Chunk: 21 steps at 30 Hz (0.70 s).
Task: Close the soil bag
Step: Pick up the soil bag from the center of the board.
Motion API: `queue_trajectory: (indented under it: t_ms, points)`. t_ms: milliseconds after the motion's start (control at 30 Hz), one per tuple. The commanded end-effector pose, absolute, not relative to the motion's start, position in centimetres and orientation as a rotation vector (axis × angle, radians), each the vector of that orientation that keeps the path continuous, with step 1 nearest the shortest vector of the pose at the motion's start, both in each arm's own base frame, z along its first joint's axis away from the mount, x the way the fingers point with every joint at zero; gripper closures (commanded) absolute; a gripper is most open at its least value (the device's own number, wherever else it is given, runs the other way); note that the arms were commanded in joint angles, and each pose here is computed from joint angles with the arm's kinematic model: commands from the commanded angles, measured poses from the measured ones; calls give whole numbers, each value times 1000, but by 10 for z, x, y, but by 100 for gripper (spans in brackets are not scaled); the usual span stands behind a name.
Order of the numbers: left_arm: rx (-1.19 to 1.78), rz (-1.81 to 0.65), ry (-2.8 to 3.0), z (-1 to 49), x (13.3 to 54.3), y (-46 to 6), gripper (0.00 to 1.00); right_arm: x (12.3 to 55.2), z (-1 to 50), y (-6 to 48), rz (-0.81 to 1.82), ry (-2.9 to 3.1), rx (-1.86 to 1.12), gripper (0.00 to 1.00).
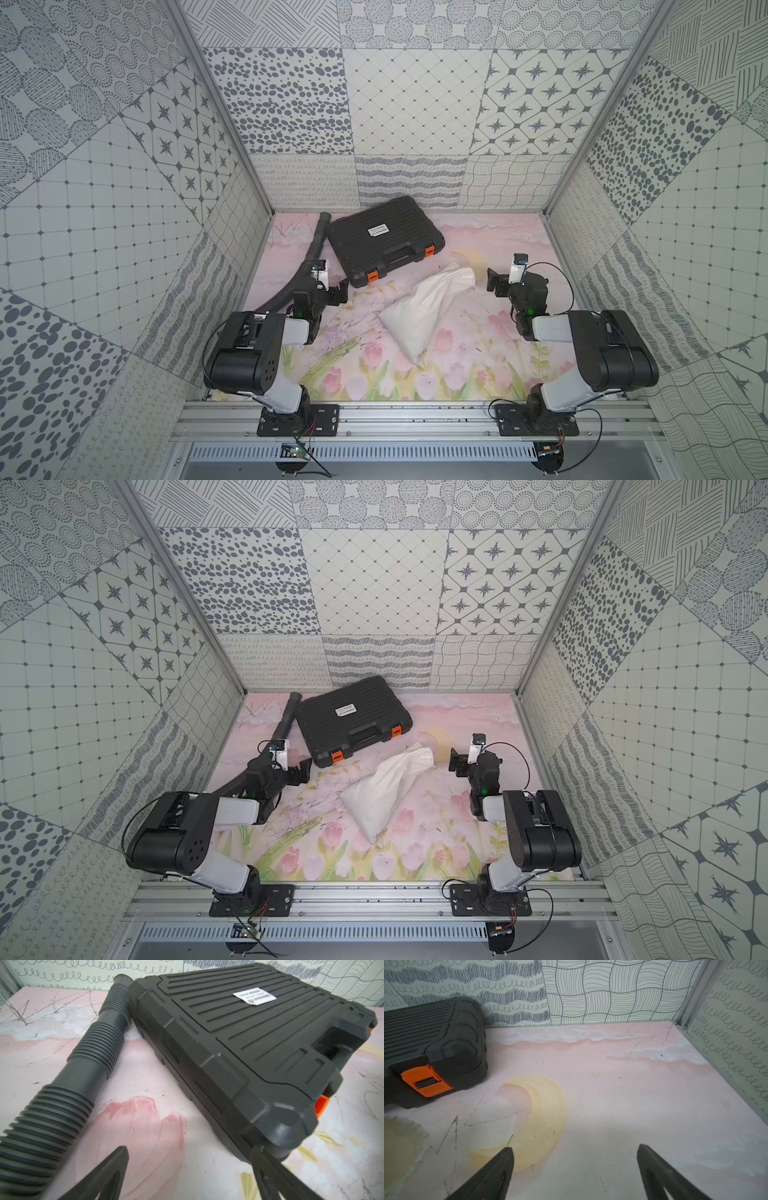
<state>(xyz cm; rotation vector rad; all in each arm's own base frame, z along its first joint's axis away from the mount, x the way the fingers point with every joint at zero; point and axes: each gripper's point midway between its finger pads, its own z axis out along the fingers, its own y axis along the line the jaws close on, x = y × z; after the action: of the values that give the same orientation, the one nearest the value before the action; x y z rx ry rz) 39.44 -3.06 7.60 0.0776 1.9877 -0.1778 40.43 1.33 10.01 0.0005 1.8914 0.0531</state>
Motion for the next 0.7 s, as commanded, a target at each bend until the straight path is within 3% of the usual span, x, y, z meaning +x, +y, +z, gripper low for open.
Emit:
queue_trajectory:
  t_ms: [0,667]
  points:
    - [70,-170,1967,80,397,-29,4,407,108,12,44,1853,1,3]
    - [41,-149,1966,85,398,-24,4,407,113,9,42,1839,24,3]
